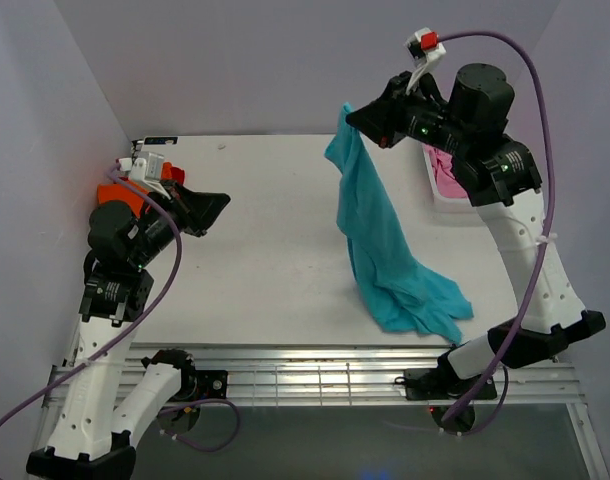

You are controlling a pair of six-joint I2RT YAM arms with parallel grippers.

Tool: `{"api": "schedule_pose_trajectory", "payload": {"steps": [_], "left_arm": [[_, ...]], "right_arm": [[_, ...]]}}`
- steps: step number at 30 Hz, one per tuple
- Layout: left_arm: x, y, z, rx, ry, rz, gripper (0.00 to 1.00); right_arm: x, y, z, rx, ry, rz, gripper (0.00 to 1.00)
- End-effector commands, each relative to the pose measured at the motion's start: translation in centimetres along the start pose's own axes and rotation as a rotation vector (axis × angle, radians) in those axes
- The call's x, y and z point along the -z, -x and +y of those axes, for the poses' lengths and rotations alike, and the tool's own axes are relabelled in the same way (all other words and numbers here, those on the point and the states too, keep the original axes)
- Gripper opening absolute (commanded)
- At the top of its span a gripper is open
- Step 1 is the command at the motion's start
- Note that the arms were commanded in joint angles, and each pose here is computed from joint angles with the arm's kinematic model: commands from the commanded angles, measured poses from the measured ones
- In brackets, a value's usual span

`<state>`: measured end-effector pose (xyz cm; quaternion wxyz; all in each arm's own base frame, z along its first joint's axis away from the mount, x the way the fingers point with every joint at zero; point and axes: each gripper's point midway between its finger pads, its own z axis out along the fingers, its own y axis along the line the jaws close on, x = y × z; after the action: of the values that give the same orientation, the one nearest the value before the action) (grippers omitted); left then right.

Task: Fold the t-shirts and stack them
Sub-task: Flatten out the tshirt

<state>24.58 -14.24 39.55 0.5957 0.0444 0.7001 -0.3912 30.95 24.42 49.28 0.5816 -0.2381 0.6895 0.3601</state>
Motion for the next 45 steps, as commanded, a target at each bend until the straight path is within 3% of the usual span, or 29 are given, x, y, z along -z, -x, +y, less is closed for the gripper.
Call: {"api": "schedule_pose_trajectory", "payload": {"steps": [1,7,13,21,24,29,32,35,41,45], "left_arm": [[-0.6,0.3,0.6,-0.014,0.014,-0.016,0.0],[-1.3,-0.7,1.6,0.009,0.023,0.0,0.0],[-1.6,-1.4,2.4,0.015,0.043,0.009,0.0],[-3.1,-4.3,4.9,0.055,0.065,0.043,0.0],[-4.2,-7.5,6.7,0.09,0.081,0.114,0.0],[-5.8,-15.4,9.0,0.107,0.168,0.269,0.0],[-5.7,-20.9,7.7,0.119,0.192,0.41,0.0],[-4.6,-25.1,6.8,0.102,0.277,0.507,0.14],[-0.5,-28.2,7.9,0.09,0.532,0.569,0.47],[1.9,-28.9,9.3,0.104,0.663,0.575,0.5]], "right_arm": [[5.7,11.5,8.8,0.1,0.283,-0.324,0.08],[8.7,13.0,10.6,0.133,0.315,-0.391,0.08],[12.4,11.4,8.6,0.192,0.116,-0.418,0.08],[11.5,0.0,-0.9,0.11,-0.293,-0.193,0.08],[10.9,-5.6,-4.6,0.078,-0.434,-0.067,0.08],[9.7,-13.1,-7.6,0.036,-0.514,0.075,0.08],[9.2,-16.4,-8.7,0.016,-0.54,0.13,0.08],[8.9,-18.1,-9.2,0.009,-0.547,0.161,0.08],[8.7,-19.4,-9.6,0.006,-0.552,0.188,0.08],[8.6,-20.1,-9.6,0.002,-0.543,0.195,0.08]]}}
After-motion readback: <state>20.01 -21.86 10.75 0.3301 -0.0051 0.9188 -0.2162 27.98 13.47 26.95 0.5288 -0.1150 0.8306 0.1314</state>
